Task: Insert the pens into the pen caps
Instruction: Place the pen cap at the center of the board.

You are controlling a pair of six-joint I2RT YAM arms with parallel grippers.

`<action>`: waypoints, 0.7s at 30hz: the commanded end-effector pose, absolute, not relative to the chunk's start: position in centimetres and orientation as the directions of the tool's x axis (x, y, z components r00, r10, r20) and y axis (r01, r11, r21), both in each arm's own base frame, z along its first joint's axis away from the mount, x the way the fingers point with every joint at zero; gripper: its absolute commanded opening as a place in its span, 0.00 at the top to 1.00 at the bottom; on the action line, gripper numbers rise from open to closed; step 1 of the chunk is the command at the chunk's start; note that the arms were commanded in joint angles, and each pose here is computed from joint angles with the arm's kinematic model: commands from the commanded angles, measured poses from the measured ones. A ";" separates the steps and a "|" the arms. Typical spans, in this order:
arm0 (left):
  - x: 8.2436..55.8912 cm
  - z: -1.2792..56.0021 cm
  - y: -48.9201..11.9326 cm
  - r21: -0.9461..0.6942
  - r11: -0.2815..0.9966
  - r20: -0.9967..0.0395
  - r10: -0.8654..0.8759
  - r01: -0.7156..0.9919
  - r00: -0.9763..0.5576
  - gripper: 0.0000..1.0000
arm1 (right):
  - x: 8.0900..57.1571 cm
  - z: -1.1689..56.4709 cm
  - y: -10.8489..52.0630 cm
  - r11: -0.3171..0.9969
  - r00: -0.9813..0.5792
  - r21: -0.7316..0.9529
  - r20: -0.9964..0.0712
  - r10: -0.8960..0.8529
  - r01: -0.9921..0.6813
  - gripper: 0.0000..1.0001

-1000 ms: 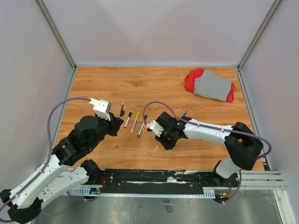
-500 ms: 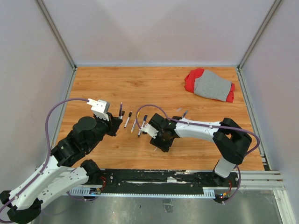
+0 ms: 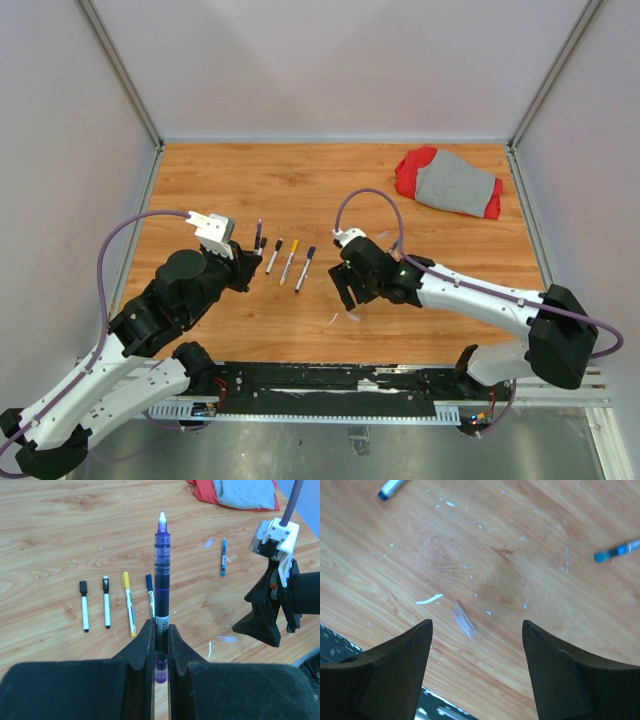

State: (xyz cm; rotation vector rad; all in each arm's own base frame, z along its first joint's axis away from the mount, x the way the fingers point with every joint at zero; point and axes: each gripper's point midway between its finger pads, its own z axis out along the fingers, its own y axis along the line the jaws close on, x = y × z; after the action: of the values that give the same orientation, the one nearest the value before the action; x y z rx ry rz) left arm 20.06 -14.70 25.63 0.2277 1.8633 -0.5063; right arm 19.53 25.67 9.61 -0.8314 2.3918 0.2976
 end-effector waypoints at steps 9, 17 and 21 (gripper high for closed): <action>20.2 25.9 -14.3 -0.225 0.893 -0.941 -0.095 0.390 -0.323 0.99 | 17.4 6.6 22.6 0.966 -0.863 0.099 -0.433 0.259 0.240 0.24; 20.2 25.9 -14.4 -0.224 0.892 -0.942 -0.095 0.392 -0.322 0.99 | 15.7 4.4 24.6 0.939 -0.881 0.071 -0.329 0.341 0.336 0.24; 20.2 25.9 -14.3 -0.225 0.893 -0.942 -0.096 0.391 -0.322 1.00 | 15.9 3.8 25.2 0.931 -0.875 0.078 -0.320 0.363 0.358 0.24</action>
State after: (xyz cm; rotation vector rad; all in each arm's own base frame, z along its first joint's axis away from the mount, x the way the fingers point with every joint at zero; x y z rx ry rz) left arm 19.98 -14.59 25.74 0.2248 1.8569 -0.5081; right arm 16.32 24.93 4.17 0.4187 2.7573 0.0436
